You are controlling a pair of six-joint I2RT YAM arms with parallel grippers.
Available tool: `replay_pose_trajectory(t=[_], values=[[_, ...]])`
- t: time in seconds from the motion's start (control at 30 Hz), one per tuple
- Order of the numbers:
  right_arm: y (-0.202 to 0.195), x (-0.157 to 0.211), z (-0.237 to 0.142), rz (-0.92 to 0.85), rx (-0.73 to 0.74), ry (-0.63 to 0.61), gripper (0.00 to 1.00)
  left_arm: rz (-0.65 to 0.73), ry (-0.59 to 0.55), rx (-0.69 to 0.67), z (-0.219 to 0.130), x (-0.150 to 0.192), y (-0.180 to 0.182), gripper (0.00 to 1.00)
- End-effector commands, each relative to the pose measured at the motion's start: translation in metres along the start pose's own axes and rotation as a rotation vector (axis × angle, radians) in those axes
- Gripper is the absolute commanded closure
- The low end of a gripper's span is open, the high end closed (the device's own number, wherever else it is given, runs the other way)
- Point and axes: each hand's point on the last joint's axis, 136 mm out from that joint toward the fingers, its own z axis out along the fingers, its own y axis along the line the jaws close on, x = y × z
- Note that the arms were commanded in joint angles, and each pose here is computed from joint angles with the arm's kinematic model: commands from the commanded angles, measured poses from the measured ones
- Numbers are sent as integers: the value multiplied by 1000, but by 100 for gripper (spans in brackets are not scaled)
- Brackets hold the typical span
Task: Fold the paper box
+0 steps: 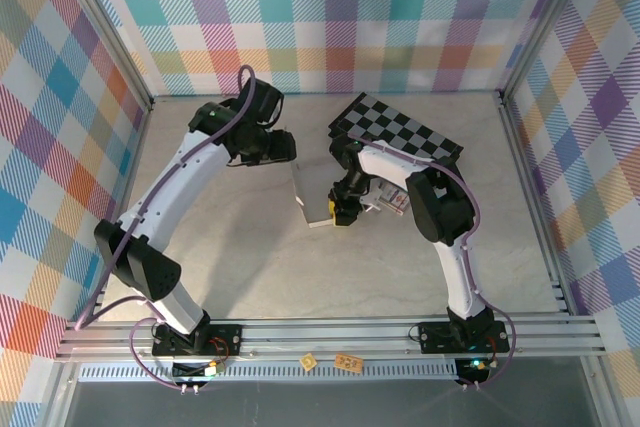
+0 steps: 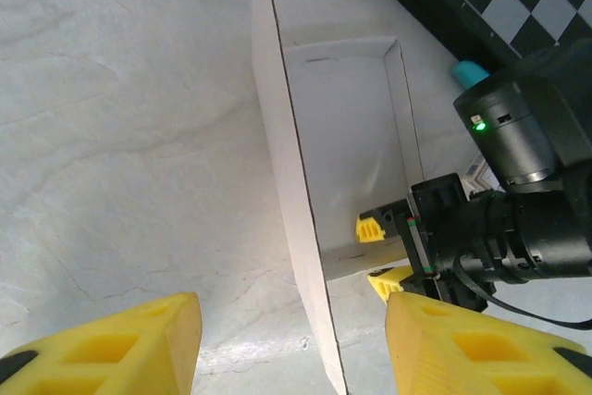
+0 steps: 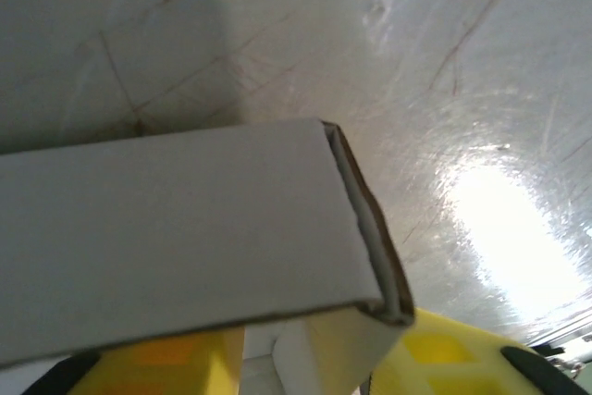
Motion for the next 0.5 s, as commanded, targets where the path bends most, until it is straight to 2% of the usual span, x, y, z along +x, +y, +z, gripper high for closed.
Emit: replay_pose_trajectory(t=[0.0, 0.23, 0.37, 0.47], values=[[-6, 7, -22, -6, -32, 2, 57, 25, 71, 6, 7, 10, 1, 45], [0, 8, -56, -88, -107, -11, 39, 63, 103, 4, 28, 9, -4, 47], [4, 5, -86, -142, -172, -49, 35, 105, 108, -21, 40, 5, -9, 51], [10, -2, -114, -217, -243, -100, 36, 141, 114, -67, 49, 2, -6, 58]])
